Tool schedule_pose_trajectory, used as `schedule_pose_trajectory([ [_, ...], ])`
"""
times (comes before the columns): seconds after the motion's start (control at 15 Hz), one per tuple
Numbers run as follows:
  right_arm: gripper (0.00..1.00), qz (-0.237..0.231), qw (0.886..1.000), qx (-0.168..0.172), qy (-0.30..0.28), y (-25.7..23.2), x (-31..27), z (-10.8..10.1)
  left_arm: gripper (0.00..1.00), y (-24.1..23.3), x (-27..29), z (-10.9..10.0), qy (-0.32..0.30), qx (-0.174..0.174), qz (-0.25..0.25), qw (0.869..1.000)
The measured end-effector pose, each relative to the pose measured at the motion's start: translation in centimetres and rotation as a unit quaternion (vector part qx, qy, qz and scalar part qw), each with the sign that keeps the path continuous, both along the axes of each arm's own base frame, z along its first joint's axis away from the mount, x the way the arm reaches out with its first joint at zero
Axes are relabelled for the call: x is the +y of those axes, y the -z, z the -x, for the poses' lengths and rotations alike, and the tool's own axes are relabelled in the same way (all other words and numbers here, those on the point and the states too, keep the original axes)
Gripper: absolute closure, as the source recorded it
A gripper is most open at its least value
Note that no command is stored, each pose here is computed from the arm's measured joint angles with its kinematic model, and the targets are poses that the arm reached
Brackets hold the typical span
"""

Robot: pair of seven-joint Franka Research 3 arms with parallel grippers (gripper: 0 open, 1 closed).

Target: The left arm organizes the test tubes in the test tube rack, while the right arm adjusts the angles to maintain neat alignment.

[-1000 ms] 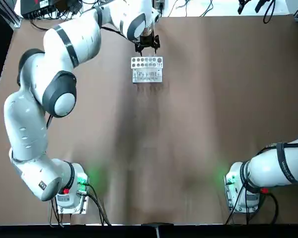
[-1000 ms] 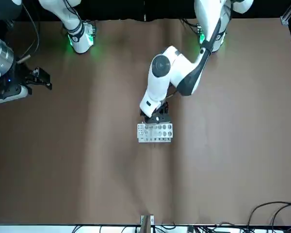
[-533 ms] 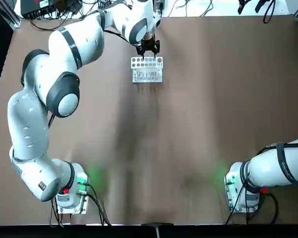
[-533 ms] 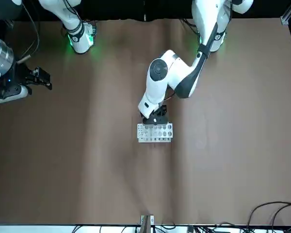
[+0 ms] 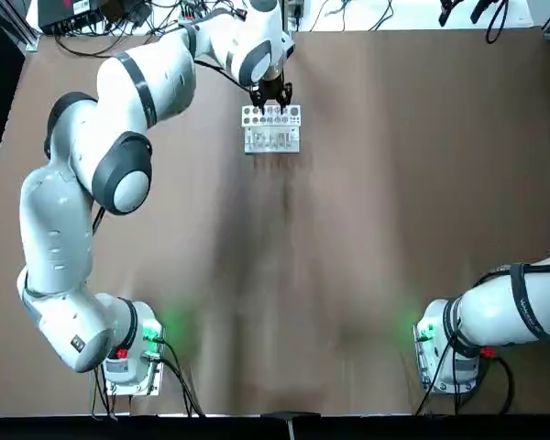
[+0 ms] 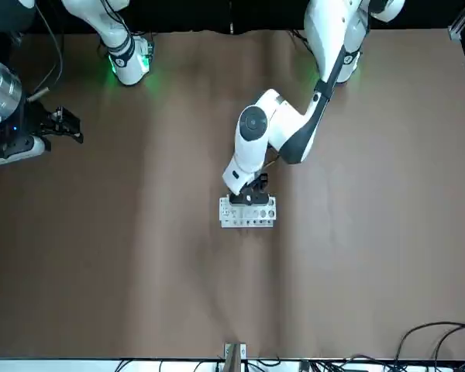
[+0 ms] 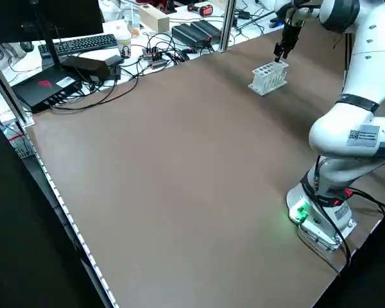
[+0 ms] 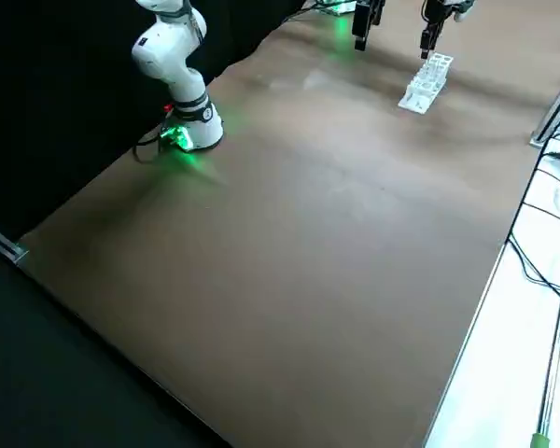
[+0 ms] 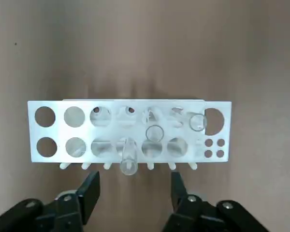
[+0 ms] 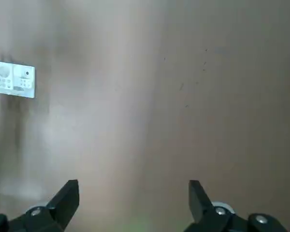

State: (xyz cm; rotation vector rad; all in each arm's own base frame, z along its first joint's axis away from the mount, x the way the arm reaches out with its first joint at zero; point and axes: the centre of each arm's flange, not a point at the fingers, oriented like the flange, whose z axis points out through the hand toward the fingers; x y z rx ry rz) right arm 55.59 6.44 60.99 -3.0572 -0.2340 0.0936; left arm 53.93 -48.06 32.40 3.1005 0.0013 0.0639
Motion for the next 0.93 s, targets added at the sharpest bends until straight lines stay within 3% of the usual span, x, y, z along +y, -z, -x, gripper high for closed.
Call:
schedule_pose_trajectory([
  [0.93, 0.0, 0.0, 1.0, 0.0, 0.0, 0.0, 0.0, 0.0, 0.47, 2.6, 0.9, -0.7, 0.013, 0.013, -0.013, 1.0],
])
